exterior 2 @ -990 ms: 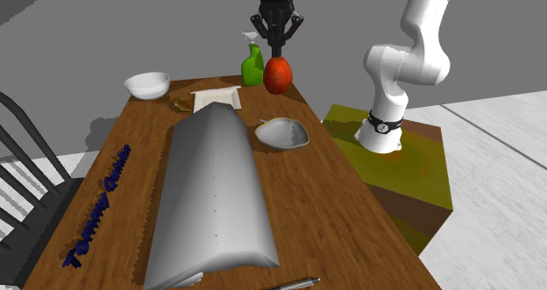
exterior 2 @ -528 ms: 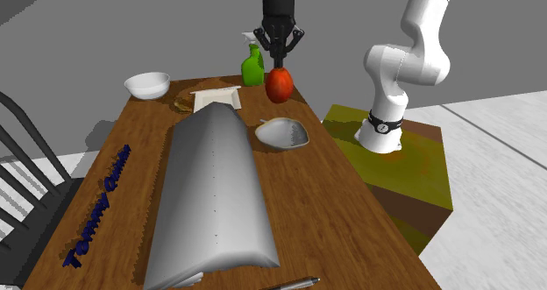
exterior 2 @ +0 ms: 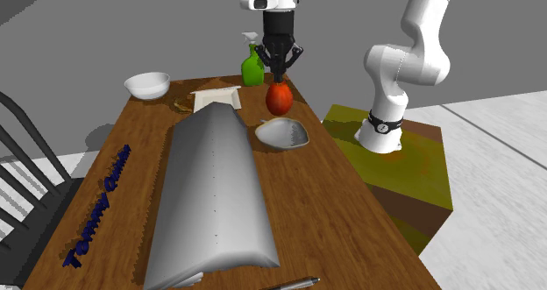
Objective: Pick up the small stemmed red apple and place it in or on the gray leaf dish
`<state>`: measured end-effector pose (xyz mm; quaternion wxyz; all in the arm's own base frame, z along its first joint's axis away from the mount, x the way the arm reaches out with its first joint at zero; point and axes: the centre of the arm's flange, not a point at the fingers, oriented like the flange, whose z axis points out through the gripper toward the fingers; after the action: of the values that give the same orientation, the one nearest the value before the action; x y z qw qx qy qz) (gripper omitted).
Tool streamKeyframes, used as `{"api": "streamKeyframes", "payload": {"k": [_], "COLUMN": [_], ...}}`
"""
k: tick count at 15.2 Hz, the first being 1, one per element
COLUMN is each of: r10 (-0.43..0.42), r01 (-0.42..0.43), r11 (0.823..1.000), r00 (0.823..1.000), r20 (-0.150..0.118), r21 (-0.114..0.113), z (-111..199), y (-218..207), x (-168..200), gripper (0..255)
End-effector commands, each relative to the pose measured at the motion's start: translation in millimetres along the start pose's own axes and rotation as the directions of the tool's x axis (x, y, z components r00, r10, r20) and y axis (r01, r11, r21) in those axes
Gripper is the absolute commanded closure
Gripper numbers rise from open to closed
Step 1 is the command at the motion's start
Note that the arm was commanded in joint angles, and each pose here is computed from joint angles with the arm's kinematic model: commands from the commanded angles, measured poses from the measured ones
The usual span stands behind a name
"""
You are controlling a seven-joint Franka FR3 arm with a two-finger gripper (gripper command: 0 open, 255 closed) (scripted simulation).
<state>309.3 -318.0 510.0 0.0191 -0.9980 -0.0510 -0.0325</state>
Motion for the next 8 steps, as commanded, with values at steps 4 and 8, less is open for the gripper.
{"api": "streamKeyframes", "payload": {"k": [4,8], "r10": [0.0,0.0], "r01": [0.0,0.0], "r11": [1.0,1.0], "r00": [1.0,1.0], "r20": [-0.001,-0.001], "r21": [0.0,0.0], "z": [26.9,47.9], "y": [0.8,1.5], "x": [-0.8,-2.2], "gripper": [255,255]}}
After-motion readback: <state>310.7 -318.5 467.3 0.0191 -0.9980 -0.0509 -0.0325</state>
